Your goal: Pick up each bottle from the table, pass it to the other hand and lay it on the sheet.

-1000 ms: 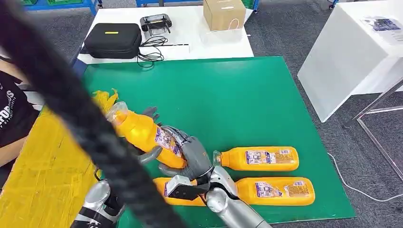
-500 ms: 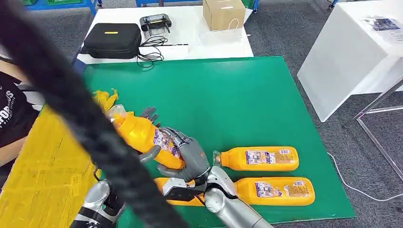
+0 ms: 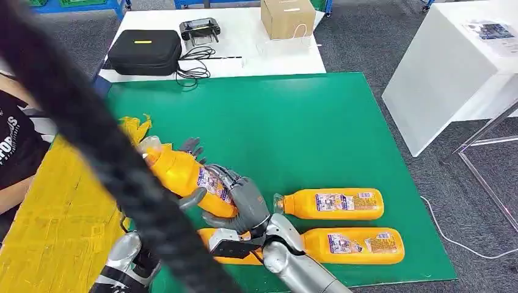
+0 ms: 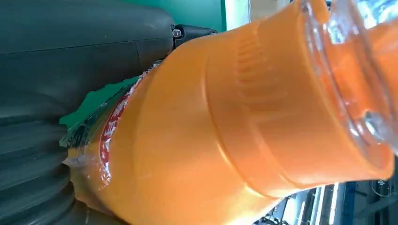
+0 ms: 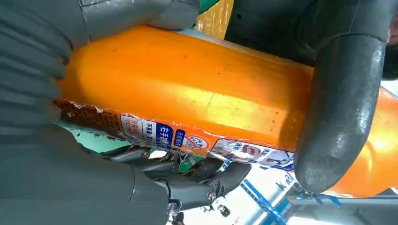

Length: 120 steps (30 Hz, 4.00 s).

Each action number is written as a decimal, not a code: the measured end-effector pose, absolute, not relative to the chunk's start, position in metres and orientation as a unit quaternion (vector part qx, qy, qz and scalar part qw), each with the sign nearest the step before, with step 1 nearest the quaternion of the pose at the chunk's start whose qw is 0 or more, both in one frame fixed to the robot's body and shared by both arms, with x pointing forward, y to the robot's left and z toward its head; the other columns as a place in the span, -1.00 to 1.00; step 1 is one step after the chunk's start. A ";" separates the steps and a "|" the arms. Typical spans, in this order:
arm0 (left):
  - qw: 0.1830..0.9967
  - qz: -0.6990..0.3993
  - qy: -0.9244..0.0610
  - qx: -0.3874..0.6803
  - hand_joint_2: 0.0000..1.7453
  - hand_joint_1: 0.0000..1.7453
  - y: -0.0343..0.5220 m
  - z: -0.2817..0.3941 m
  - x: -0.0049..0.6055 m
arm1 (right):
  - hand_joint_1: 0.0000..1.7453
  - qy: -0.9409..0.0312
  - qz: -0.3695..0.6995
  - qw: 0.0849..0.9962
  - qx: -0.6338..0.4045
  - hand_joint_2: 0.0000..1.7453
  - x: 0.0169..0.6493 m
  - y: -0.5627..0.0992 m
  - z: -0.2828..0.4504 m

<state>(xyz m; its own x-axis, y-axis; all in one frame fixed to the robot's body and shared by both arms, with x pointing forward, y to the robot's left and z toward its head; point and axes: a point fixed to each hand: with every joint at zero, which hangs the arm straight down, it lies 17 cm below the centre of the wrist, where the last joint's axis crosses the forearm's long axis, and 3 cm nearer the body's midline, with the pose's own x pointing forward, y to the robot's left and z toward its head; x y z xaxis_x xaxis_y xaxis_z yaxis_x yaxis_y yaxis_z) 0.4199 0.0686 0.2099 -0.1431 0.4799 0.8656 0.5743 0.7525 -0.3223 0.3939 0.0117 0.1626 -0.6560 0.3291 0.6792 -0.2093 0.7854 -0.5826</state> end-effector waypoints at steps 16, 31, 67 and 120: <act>0.543 -0.025 -0.795 -0.268 1.00 1.00 0.086 0.211 0.431 | 1.00 -0.858 0.293 0.420 -0.039 1.00 0.397 0.003 0.167; 0.490 -0.049 -0.845 -0.208 1.00 1.00 0.083 0.254 0.428 | -1.00 -0.888 0.220 0.401 -0.038 1.00 0.390 -0.019 0.216; 0.341 -0.395 -0.728 0.445 1.00 1.00 0.214 0.201 0.478 | -1.00 -0.901 0.177 0.391 -0.060 1.00 0.349 -0.076 0.259; 0.472 -0.423 -0.650 0.420 1.00 -1.00 0.216 0.032 0.468 | -1.00 -0.675 0.598 0.401 -0.158 1.00 0.341 -0.037 0.055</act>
<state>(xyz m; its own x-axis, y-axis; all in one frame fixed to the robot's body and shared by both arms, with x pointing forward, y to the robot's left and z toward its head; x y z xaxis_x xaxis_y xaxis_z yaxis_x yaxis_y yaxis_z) 0.4679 0.2163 0.0322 -0.2019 -0.9448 0.2580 -0.1459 0.2895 0.9460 0.3407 -0.0370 0.0548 -0.6275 0.6944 0.3524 -0.2665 0.2337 -0.9351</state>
